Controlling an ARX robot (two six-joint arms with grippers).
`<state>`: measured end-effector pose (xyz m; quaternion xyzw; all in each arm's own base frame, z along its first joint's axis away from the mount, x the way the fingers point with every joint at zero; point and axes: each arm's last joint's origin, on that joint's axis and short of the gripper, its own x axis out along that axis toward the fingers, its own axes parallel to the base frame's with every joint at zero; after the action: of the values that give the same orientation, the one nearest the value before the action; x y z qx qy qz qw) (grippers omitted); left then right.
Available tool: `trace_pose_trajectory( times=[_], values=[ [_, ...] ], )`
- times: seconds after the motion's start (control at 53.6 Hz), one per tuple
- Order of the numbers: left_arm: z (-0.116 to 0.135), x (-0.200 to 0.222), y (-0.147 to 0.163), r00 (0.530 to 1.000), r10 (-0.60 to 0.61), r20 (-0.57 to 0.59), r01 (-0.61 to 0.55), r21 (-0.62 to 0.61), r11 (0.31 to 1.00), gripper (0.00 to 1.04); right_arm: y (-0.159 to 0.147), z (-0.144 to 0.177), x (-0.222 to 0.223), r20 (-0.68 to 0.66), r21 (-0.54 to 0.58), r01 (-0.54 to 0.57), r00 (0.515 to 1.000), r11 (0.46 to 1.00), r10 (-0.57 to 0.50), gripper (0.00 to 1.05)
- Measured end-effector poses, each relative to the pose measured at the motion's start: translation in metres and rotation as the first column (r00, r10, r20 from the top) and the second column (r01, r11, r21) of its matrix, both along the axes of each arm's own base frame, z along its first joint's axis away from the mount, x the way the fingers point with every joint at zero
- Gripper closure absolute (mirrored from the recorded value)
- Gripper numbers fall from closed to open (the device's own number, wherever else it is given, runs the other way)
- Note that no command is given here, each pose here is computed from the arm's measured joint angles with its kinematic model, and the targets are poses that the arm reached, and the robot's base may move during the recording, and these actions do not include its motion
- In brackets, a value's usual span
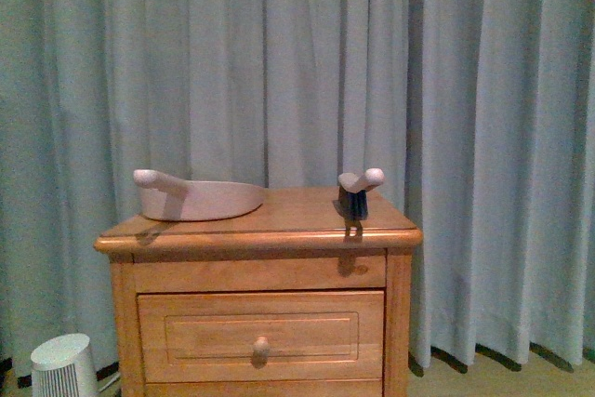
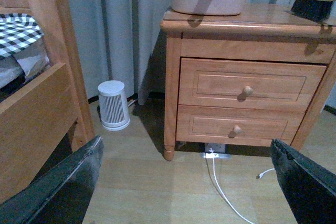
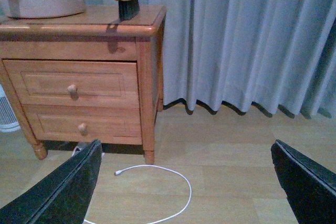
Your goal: Clean up trash
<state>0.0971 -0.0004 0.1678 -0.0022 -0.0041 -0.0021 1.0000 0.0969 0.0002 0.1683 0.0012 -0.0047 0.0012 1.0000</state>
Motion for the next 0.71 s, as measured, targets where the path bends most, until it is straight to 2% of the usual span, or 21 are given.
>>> trace_pose_trajectory(
  times=[0.709],
  values=[
    [0.0,0.0,0.0,1.0,0.0,0.0,0.0,0.0,1.0,0.08,0.0,0.0,0.0,0.0,0.0,0.0,1.0,1.0,0.0,0.07]
  ],
)
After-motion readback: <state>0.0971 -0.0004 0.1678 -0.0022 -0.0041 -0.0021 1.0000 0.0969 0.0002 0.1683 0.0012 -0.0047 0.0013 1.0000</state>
